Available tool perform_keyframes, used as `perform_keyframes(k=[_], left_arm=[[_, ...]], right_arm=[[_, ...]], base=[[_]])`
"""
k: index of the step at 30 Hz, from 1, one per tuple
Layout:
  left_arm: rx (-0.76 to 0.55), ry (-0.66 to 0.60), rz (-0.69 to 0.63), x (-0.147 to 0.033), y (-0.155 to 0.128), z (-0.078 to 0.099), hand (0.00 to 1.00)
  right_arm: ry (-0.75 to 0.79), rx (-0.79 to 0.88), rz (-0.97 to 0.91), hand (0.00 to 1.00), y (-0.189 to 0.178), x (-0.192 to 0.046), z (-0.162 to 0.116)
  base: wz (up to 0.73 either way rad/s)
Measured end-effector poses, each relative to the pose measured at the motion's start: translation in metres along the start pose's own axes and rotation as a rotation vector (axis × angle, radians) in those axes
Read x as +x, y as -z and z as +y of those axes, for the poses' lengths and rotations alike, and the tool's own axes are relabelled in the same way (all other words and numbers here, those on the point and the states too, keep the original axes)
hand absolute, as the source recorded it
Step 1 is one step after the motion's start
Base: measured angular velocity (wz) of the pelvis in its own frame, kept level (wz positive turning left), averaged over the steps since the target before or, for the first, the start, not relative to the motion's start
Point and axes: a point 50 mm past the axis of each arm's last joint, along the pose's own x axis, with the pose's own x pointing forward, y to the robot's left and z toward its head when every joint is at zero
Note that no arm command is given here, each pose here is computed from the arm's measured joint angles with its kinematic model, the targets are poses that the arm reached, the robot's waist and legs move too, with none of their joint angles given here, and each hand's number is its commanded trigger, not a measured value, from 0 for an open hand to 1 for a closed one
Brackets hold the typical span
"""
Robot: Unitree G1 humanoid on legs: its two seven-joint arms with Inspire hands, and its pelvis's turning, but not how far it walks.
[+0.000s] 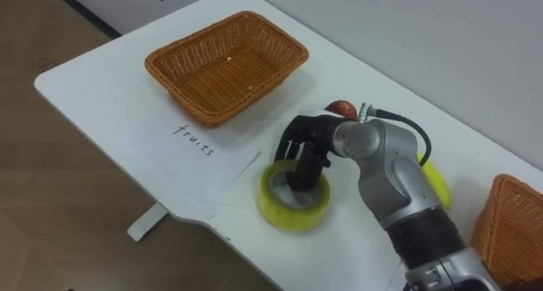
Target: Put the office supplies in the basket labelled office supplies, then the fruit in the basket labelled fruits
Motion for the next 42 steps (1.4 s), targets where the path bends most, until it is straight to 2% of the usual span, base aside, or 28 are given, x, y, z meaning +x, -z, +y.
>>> perform_keyframes(k=[4, 9, 15, 24, 32, 37, 42], left_arm=[[0.003, -0.040, 0.011, -0.001, 0.004, -0.001, 0.00], [-0.013, -0.044, 0.023, -0.004, 0.013, -0.007, 0.00], [-0.030, -0.040, -0.003, -0.010, 0.013, -0.014, 0.00], [-0.030, -0.035, -0.005, -0.013, 0.018, -0.018, 0.00], [-0.048, -0.034, 0.002, -0.013, 0.021, -0.017, 0.00], [-0.071, -0.021, 0.035, -0.013, 0.028, -0.018, 0.00], [-0.084, 0.006, 0.071, -0.013, 0.040, -0.022, 0.00]], right_arm=[[0.055, 0.003, -0.045, 1.00, -0.003, -0.007, -0.003], [0.197, 0.035, -0.136, 1.00, -0.007, -0.022, -0.023], [0.384, 0.032, -0.166, 1.00, -0.004, -0.042, -0.046], [0.584, 0.056, -0.181, 1.00, 0.000, -0.068, -0.069], [0.627, 0.064, -0.200, 1.00, 0.001, -0.072, -0.073], [0.693, 0.112, -0.197, 1.00, 0.014, -0.089, -0.086], [0.750, 0.083, -0.165, 1.00, 0.024, -0.104, -0.096]], base=[[-0.03], [-0.05], [-0.01], [-0.01], [-0.01], [-0.11], [-0.06]])
